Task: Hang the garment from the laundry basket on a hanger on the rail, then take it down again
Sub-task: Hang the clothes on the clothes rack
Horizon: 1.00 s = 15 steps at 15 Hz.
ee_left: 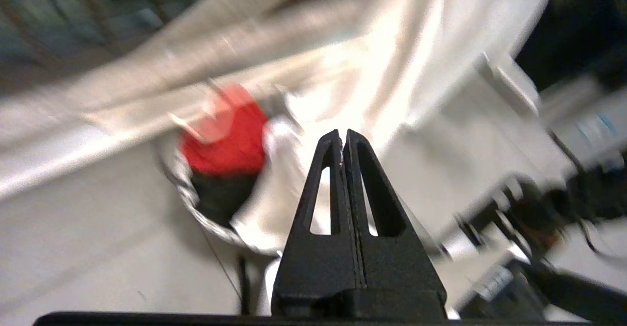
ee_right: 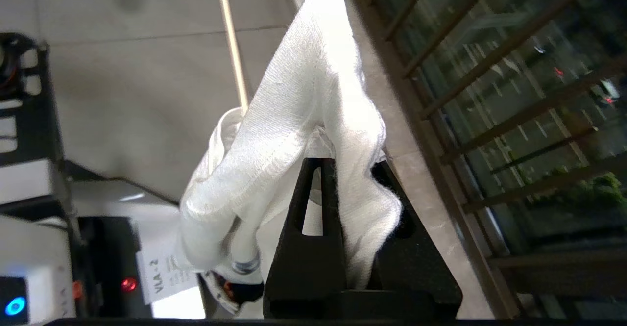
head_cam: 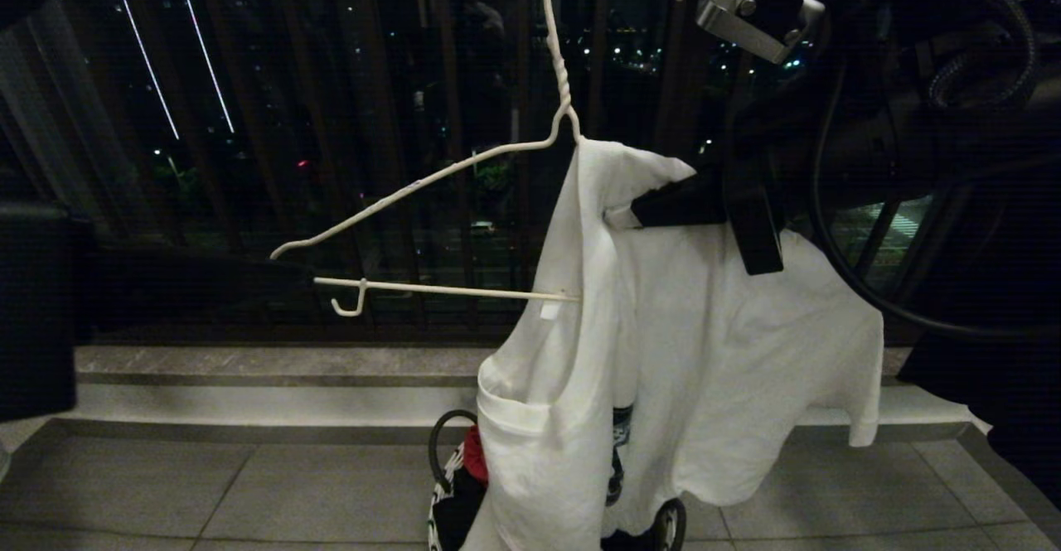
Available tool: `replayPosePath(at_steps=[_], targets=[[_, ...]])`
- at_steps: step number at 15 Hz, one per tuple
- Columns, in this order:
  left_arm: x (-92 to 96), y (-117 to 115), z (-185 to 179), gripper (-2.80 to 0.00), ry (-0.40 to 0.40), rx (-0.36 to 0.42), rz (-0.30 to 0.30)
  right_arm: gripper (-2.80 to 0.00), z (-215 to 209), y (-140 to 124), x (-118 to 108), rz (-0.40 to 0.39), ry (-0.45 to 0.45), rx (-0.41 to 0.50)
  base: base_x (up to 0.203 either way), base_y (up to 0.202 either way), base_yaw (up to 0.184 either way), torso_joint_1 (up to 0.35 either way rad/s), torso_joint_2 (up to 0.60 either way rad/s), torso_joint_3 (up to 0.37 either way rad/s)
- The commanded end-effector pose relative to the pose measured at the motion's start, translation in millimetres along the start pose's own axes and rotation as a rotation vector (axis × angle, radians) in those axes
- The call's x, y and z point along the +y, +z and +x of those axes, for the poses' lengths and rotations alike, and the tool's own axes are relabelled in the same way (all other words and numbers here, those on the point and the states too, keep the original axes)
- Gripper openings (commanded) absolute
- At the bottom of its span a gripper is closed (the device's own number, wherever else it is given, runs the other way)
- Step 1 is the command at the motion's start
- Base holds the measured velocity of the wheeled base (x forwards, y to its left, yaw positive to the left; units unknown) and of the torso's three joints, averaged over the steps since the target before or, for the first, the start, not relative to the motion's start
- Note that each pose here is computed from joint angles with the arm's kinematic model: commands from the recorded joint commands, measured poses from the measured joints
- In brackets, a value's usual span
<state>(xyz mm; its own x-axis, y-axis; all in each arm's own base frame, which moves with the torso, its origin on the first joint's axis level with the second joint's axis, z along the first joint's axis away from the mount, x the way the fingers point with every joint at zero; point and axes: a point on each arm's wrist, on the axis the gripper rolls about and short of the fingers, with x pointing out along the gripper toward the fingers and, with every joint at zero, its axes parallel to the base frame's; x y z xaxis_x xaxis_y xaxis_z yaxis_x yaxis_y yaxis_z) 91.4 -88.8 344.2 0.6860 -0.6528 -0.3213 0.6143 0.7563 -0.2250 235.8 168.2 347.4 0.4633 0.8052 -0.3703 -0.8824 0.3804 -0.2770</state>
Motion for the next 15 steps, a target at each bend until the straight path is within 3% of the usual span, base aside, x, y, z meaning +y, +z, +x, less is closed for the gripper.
replayPosePath(at_steps=[1, 3, 4, 7, 9, 12, 15], targets=[[-11.9, -8, 43, -2.8, -0.03, 0.154, -0.016, -2.8, -4, 1, -4, 0.002, -0.021, -0.013, 0.0, 0.0, 0.0, 0.0, 0.0, 0.0], [-14.9, -18, 77, -2.8, -0.006, 0.256, -0.045, -2.8, -9, 8, -5, 0.019, -0.051, -0.063, 0.0, 0.0, 0.0, 0.0, 0.0, 0.0], [-14.9, -23, 90, 0.0, 0.011, 0.296, -0.057, -2.8, -12, 10, -5, 0.016, -0.06, -0.07, 0.0, 0.0, 0.0, 0.0, 0.0, 0.0], [-14.1, -35, 119, 0.0, 0.058, 0.367, -0.066, -2.8, -15, 10, -6, 0.017, -0.072, -0.071, 0.0, 0.0, 0.0, 0.0, 0.0, 0.0], [-13.3, -41, 139, 0.0, 0.088, 0.389, -0.109, -2.8, -16, 10, -6, 0.017, -0.073, -0.074, 0.0, 0.0, 0.0, 0.0, 0.0, 0.0], [-7.4, -38, 158, 0.0, 0.196, 0.293, -0.144, -2.8, -22, 13, -4, 0.009, -0.078, -0.085, 0.0, 0.0, 0.0, 0.0, 0.0, 0.0], [-7.5, -34, 154, 0.0, 0.199, 0.262, -0.171, -2.8, -23, 12, -3, 0.008, -0.078, -0.082, 0.0, 0.0, 0.0, 0.0, 0.0, 0.0]])
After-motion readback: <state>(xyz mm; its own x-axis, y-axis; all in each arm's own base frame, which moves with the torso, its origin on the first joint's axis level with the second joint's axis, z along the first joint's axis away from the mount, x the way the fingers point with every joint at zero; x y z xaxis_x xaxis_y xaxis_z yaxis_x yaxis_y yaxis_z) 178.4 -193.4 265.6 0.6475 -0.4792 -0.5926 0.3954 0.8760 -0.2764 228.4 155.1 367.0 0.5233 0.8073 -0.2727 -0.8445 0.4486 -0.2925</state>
